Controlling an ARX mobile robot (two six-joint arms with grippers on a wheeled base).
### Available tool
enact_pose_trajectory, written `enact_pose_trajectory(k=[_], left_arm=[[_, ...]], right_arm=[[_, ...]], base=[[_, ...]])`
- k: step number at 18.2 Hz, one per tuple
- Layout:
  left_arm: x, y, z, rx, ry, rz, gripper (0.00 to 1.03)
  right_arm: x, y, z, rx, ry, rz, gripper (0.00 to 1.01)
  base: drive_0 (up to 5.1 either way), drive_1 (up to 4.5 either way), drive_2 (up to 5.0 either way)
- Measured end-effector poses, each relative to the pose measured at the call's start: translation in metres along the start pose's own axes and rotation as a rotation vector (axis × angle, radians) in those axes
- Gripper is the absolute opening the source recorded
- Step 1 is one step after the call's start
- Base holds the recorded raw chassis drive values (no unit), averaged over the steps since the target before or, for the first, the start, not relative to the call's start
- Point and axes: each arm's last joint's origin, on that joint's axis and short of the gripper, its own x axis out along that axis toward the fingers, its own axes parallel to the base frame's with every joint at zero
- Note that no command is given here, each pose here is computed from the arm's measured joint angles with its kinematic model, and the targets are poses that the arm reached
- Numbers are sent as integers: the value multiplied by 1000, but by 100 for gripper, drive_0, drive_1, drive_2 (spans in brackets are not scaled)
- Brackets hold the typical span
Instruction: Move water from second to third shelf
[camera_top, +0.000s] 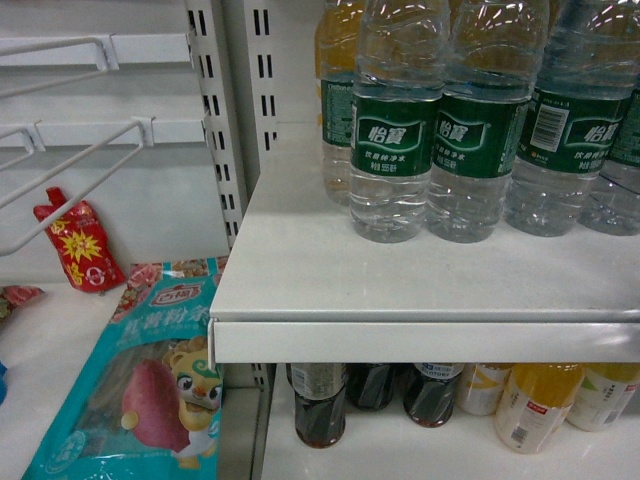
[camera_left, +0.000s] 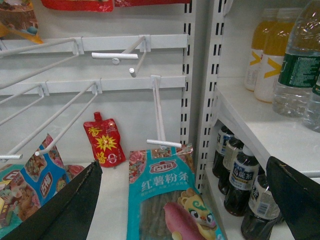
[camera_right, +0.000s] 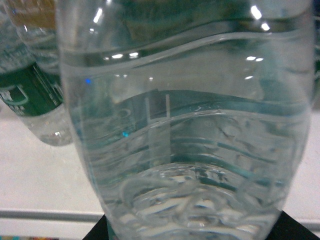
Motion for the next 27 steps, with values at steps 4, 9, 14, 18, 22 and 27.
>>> enact_pose_trajectory(k=[4,9,14,18,22,27], left_arm=[[0,0,0,0,0,0,98],[0,0,0,0,0,0,98],[0,0,0,0,0,0,98],[0,0,0,0,0,0,98],[0,0,0,0,0,0,98],[0,0,0,0,0,0,98]], right_arm=[[28,10,25,-10,-22,38,39],[49,18,29,-56,-18,46,39],[54,18,29,-69,-12,45,39],[64,19,28,-74,6,42,39],[70,19,30,-61,5,41,39],[77,21,28,-50,-23,38,39]], base=[[0,0,0],[0,0,0],[0,0,0],[0,0,0],[0,0,0],[0,0,0]])
